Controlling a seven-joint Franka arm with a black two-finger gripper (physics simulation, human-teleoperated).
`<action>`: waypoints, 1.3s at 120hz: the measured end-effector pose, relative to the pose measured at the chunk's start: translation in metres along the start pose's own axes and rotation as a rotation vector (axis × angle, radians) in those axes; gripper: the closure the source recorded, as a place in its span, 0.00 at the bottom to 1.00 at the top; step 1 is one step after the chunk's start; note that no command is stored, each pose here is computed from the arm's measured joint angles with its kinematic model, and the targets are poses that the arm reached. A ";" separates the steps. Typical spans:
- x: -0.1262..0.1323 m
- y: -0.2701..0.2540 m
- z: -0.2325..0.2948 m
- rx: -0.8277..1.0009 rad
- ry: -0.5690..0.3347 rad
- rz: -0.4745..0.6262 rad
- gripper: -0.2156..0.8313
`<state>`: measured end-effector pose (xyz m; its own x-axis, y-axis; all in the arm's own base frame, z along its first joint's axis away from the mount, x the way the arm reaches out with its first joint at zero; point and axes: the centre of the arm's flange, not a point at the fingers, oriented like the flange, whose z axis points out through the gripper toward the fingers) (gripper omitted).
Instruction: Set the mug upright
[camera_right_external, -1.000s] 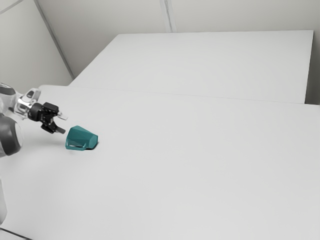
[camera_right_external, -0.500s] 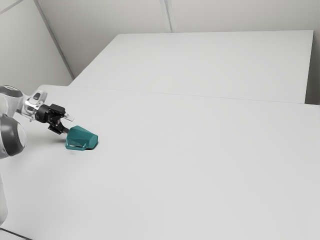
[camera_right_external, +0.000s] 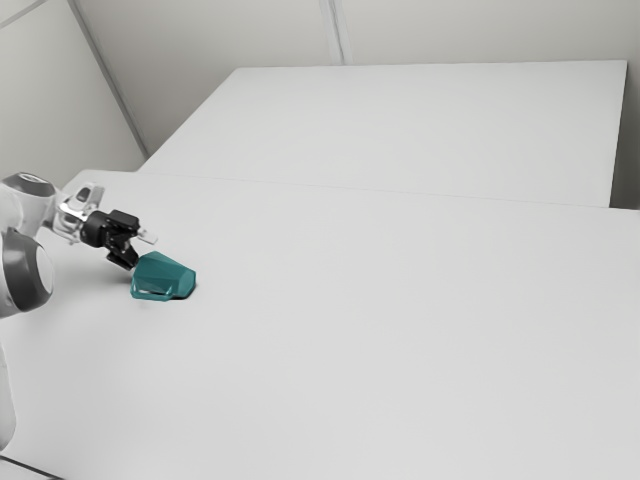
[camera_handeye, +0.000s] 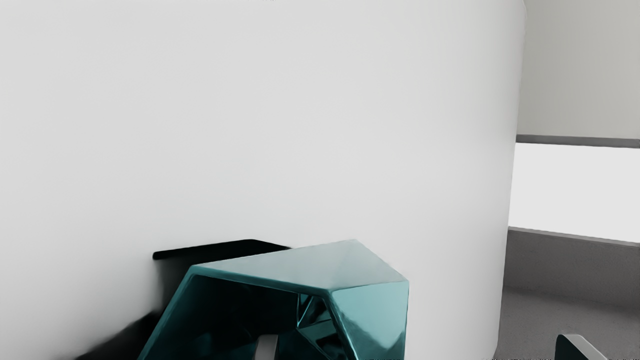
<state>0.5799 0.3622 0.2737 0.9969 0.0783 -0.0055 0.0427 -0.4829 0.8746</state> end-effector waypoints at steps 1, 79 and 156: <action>0.001 0.000 0.001 -0.001 -0.001 0.001 0.21; 0.006 0.005 0.019 -0.028 -0.025 -0.012 0.84; 0.029 0.150 0.029 0.090 -0.109 0.137 0.95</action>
<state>0.6175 0.2669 0.3902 0.9948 -0.0861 0.0543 -0.0933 -0.5587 0.8241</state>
